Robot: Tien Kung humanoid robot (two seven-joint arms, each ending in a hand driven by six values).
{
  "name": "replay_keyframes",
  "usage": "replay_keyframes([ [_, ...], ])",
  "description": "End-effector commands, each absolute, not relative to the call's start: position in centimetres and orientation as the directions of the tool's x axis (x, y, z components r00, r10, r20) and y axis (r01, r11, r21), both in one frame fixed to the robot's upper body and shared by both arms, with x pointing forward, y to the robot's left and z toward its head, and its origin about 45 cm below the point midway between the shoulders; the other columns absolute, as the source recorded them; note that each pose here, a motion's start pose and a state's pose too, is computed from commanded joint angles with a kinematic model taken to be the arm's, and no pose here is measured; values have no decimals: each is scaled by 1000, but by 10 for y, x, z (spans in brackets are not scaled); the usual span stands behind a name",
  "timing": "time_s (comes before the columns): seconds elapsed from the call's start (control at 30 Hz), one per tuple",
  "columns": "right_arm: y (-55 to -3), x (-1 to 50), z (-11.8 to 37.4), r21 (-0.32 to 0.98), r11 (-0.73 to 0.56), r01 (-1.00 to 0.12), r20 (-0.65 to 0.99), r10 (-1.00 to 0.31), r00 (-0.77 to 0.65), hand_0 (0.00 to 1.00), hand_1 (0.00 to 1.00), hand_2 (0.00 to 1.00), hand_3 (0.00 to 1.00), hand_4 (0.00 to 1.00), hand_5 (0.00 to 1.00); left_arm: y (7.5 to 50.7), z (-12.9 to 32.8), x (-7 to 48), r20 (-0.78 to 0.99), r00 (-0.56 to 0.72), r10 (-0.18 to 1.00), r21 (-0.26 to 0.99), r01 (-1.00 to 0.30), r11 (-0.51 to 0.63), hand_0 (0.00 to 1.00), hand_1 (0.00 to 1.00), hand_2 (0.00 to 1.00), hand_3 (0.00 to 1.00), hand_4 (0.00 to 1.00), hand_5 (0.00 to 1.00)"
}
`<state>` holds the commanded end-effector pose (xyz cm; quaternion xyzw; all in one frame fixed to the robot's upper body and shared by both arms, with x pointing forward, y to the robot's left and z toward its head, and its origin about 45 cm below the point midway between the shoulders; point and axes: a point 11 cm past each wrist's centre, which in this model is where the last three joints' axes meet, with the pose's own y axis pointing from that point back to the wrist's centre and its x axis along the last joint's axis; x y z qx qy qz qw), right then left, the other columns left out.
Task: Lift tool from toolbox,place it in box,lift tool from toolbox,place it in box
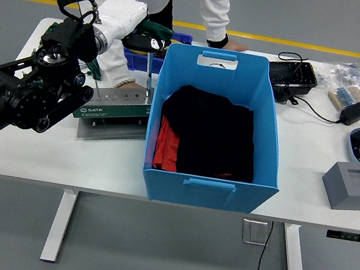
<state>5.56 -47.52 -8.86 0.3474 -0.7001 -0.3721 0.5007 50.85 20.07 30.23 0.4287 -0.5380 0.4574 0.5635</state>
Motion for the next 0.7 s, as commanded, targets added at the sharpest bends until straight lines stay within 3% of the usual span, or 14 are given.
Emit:
replay_keyframes([
  [0.7,-476,59,-88,868,482,-121,439,-858,-268,684,667,730,575,781,696,209,305,508,998,9,55,-3,-978,211,214,2,7,60,673,751],
])
